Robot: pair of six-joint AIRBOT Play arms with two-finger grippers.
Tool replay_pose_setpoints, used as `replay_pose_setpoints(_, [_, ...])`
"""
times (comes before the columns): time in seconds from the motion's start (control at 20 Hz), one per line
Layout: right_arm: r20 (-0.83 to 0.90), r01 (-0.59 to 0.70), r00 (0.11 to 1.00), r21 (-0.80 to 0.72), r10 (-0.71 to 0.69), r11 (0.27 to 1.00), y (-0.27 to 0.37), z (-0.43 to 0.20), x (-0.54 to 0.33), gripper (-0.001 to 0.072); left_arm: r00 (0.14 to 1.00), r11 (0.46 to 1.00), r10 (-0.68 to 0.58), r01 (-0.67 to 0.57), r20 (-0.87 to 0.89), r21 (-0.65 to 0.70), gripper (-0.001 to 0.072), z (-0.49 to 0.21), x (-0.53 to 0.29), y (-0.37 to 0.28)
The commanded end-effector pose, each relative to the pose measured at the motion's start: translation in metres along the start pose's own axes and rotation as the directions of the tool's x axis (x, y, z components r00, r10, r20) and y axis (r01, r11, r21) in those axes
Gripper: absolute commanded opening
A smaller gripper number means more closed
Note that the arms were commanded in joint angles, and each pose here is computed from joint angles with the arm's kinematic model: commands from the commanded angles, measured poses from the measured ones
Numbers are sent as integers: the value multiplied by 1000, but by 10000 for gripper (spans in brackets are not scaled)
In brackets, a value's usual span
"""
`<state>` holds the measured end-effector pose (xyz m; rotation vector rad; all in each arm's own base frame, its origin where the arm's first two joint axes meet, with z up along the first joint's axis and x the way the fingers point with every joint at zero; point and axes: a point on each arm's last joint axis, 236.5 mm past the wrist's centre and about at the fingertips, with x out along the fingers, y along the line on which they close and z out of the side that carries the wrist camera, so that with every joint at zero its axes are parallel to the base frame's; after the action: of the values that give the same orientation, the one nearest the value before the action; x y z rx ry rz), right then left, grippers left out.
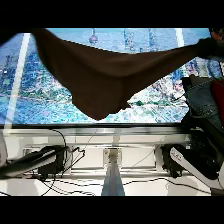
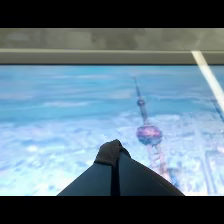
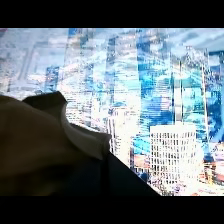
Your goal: Fold the clothes and pants, and hang the long-sleeved shirts on hangers.
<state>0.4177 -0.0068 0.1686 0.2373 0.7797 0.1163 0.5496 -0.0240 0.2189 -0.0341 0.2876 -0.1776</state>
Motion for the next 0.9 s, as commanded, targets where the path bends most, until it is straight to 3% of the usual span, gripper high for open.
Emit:
replay_pose_setpoints(0.0, [-60,35,998,70,-31,997,-31,-25,66,11,984,998,62,-60,169,-21,17,-1,57,-28])
replay_pose_setpoints(0.1, [-76,40,997,85,-34,996,-37,-29,81,11,960,994,109,-106,259,-27,28,9,65,-33])
replay_pose_setpoints(0.15, [-81,41,996,87,-34,995,-38,-31,84,11,957,994,112,-109,269,-26,131,9,66,-36])
replay_pose_setpoints(0.25, [-84,41,996,88,-34,995,-38,-31,84,11,968,996,87,-84,235,-21,720,1,69,-43])
replay_pose_setpoints(0.45, [-100,39,995,87,-30,995,-37,-35,84,11,991,994,-110,109,-72,-21,686,-52,52,-64])
replay_pose_setpoints(0.5, [-103,38,994,87,-29,995,-37,-36,84,11,968,985,-171,163,-183,-59,636,-71,37,-67])
replay_pose_setpoints(0.55, [-107,38,994,87,-28,995,-37,-37,84,11,935,975,-212,183,-284,-126,469,-91,22,-64])
replay_pose_setpoints(0.6, [-110,37,994,87,-28,996,-37,-37,84,11,895,966,-229,159,-384,-204,343,-113,7,-54])
replay_pose_setpoints(0.75, [-117,36,993,87,-26,996,-36,-39,84,11,793,934,-254,53,-554,-352,330,-174,-31,-30])
replay_pose_setpoints(0.8, [-121,36,992,87,-25,996,-36,-40,83,11,768,929,-261,33,-586,-370,271,-194,-46,-31])
replay_pose_setpoints(0.85, [-124,35,992,87,-24,996,-36,-41,83,11,743,922,-268,15,-614,-386,261,-217,-65,-37])
